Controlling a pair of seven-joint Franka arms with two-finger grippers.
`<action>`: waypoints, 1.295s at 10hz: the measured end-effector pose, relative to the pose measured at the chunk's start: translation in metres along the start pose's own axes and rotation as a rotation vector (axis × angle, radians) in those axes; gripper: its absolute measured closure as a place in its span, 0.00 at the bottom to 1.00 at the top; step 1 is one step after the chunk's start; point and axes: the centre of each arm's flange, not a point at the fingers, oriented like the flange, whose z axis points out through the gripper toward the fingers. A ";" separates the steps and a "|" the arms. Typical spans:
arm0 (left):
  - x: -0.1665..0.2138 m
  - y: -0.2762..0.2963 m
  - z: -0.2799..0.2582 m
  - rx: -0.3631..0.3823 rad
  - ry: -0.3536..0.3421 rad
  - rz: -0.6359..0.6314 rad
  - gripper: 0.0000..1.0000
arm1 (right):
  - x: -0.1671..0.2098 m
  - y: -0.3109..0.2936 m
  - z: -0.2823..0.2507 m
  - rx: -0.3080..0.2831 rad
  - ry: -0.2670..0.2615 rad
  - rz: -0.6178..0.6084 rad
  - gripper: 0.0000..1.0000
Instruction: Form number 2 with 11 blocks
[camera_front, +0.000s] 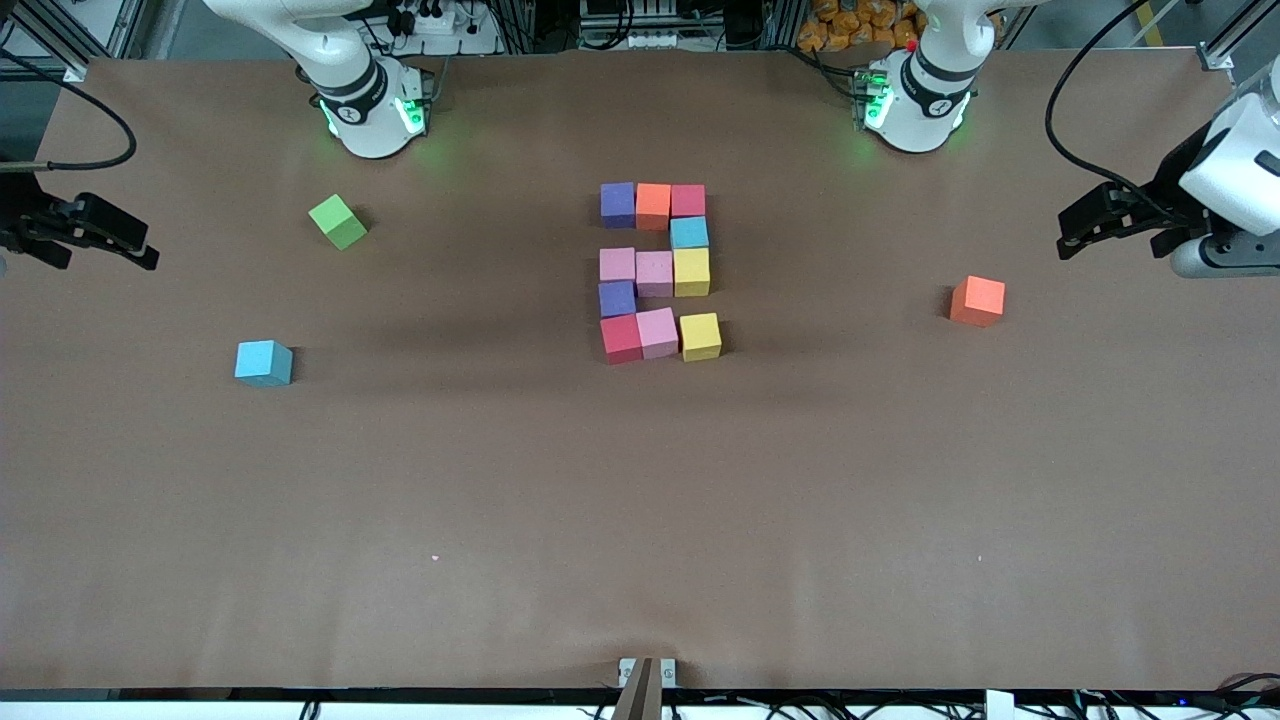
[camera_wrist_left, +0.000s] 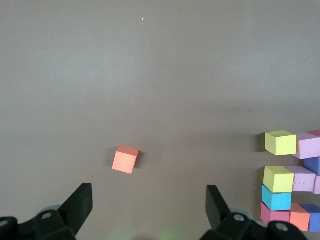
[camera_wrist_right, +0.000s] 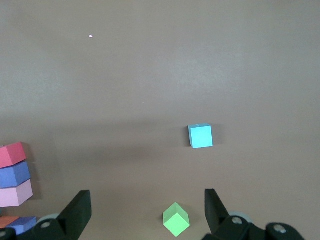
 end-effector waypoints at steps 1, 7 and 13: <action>0.001 0.000 -0.001 -0.001 0.005 0.000 0.00 | 0.000 0.000 0.000 0.000 0.000 -0.001 0.00; 0.005 -0.009 -0.002 -0.005 0.030 -0.016 0.00 | 0.000 -0.001 0.000 0.000 0.000 -0.002 0.00; 0.010 -0.026 0.000 0.000 0.037 -0.049 0.00 | 0.000 -0.001 0.000 0.000 0.000 -0.003 0.00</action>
